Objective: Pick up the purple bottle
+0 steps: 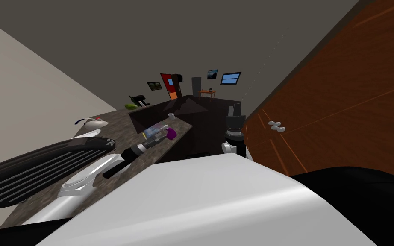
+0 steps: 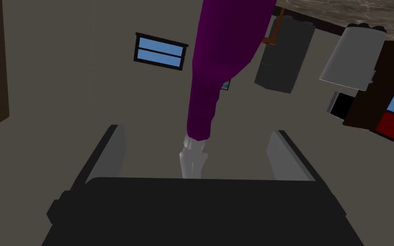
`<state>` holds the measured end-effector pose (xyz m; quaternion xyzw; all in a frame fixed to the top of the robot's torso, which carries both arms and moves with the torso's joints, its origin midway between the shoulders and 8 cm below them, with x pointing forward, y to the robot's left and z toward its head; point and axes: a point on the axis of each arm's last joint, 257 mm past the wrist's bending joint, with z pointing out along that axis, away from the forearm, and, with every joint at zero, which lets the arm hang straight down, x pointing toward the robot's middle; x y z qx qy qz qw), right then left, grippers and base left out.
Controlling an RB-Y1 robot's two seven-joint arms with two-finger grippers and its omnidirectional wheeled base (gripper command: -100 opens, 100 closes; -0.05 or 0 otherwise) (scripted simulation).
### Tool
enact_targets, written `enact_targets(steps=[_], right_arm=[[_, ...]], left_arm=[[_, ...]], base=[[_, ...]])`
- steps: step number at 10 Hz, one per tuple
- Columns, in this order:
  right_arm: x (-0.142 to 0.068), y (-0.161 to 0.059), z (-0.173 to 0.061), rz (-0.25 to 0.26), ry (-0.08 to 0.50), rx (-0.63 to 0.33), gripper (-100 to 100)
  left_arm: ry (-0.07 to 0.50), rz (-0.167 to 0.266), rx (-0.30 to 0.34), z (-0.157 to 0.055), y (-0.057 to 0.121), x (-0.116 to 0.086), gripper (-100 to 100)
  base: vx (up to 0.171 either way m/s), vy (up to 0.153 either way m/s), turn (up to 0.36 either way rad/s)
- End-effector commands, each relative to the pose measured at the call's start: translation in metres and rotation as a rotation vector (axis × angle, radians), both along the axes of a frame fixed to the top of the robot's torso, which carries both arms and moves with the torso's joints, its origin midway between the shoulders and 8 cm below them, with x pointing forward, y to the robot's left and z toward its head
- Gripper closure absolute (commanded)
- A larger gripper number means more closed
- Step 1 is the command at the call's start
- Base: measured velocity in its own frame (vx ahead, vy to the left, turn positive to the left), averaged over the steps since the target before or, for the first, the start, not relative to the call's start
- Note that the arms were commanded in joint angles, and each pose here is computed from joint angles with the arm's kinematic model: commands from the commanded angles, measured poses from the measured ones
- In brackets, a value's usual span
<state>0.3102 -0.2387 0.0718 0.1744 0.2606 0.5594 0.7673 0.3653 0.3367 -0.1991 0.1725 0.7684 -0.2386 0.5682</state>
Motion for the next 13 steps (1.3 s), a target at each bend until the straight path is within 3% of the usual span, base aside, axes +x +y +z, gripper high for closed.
enact_targets(steps=[1, 5, 6, 7, 8, 9, 13], right_arm=[[0.0000, 0.0000, 0.0000, 0.000, 0.000, 0.000, 0], [0.0000, 0.0000, 0.0000, 0.000, 0.000, 0.000, 0], [0.0000, 0.0000, 0.0000, 0.000, 0.000, 0.000, 0], [0.0000, 0.0000, 0.0000, 0.000, 0.000, 0.000, 0], [0.0000, 0.0000, 0.0000, 0.000, 0.000, 0.000, 0], [0.0000, 0.0000, 0.0000, 0.000, 0.000, 0.000, 0], [0.0000, 0.0000, 0.0000, 0.000, 0.000, 0.000, 0]], left_arm=[[0.001, -0.023, 0.062, -0.0031, 0.0042, 0.0003, -100], [0.002, -0.086, 0.190, -0.0105, 0.0085, -0.0008, -100], [0.003, -0.076, 0.170, -0.0091, 0.0078, -0.0006, -100], [0.002, -0.078, 0.174, -0.0092, 0.0079, -0.0006, 0], [0.002, -0.077, 0.174, -0.0092, 0.0079, -0.0006, -100], [0.002, -0.077, 0.174, -0.0092, 0.0079, -0.0006, 100], [0.002, -0.077, 0.174, -0.0092, 0.0079, -0.0006, 100]], base=[[0.013, -0.009, -0.033], [0.046, -0.034, -0.068], [0.021, -0.017, 0.001], [0.000, 0.000, 0.000], [0.000, 0.000, 0.000], [0.000, 0.000, 0.000], [0.000, 0.000, 0.000]])
